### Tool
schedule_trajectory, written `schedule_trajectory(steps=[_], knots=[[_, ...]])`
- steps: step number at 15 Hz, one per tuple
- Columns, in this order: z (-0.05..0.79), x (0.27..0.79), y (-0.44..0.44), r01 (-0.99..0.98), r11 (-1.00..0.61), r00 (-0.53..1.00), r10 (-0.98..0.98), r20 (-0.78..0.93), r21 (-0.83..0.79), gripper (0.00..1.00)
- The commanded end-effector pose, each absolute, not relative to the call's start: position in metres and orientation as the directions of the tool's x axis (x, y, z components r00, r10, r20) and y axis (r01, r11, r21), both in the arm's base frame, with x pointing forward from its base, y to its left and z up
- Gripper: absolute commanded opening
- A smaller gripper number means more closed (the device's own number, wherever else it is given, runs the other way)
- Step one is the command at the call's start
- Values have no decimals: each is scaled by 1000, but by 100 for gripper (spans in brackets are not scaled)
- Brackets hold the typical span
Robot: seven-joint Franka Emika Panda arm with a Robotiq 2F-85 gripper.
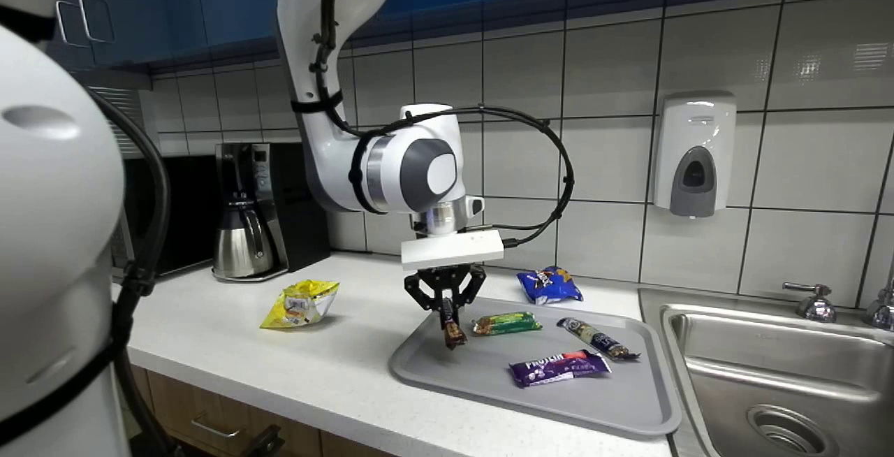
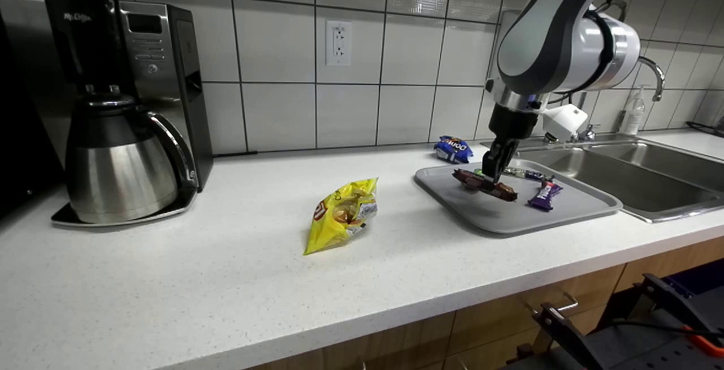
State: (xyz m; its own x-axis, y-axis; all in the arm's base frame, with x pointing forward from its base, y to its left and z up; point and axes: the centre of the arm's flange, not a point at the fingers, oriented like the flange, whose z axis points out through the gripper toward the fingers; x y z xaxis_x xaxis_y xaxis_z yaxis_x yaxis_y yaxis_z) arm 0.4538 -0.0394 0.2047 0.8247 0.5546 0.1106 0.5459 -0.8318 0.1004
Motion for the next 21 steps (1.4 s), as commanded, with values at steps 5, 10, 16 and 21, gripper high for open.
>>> schedule_trajectory(steps=[5,10,16,21], knots=[[230,439,10,525,-845,834,535,136,103,5],[236,431,45,503,-860,848,510,145,85,5],[236,421,86,475,-877,865,481,142,75,5],[227,412,108,446,-893,884,450,127,59,5]])
